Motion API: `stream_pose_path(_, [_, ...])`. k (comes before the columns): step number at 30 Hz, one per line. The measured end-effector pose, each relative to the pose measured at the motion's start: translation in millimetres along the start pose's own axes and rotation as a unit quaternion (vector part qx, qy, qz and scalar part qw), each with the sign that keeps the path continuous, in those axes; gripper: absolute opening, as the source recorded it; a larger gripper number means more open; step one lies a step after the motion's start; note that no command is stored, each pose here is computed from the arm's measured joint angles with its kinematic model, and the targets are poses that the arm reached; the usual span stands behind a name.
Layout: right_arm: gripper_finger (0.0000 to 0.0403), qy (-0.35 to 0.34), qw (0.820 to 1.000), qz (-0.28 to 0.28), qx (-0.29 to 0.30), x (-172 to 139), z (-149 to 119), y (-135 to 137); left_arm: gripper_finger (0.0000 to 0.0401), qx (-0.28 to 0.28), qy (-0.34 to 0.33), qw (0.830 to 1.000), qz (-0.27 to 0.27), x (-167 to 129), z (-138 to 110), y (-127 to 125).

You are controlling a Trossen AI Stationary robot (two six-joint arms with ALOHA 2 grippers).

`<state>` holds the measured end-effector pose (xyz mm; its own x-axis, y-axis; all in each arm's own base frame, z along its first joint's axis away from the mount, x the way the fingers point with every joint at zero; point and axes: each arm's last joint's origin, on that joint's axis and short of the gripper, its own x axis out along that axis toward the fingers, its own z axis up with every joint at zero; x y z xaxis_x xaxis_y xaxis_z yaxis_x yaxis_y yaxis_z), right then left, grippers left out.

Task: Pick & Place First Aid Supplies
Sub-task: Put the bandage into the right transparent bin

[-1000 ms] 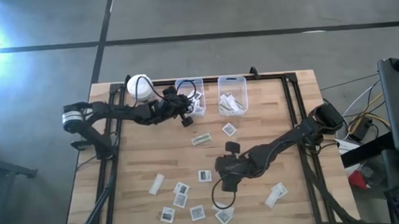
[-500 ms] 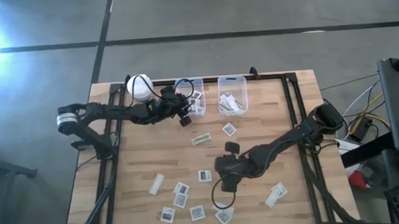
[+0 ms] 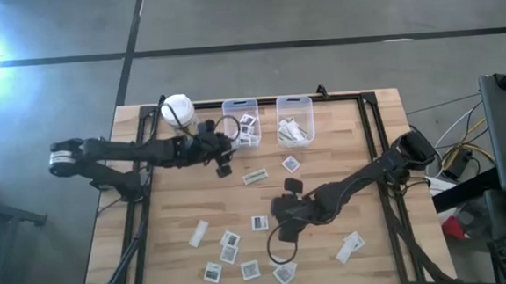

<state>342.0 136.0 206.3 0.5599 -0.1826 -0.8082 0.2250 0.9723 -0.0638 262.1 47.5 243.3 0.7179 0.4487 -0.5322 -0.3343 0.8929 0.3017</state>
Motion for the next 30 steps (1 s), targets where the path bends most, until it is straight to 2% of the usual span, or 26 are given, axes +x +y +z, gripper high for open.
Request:
stream_pose_path(5, [0.0132, -0.007, 1.000, -0.022, -0.009, -3, 4, -1, 0.0167, 0.025, 0.012, 0.998, -0.048, -14, -3, -27])
stream_pose_path(12, [0.0160, 0.027, 0.998, -0.041, -0.024, -11, 4, -4, 0.0168, 0.044, 0.049, 0.993, -0.099, -29, -16, -57])
stream_pose_path(21, [0.0157, 0.027, 0.998, -0.053, -0.031, -4, 14, -20, 0.0168, 0.049, 0.083, 0.985, -0.143, -51, -32, -87])
stream_pose_path(25, [0.0160, 0.031, 0.997, -0.064, -0.019, 1, 19, -33, 0.0168, 0.032, 0.085, 0.983, -0.159, -61, -41, -94])
stream_pose_path(30, [0.0165, 0.030, 0.997, -0.069, -0.035, 7, 27, -48, 0.0168, 0.017, 0.083, 0.985, -0.149, -69, -54, -99])
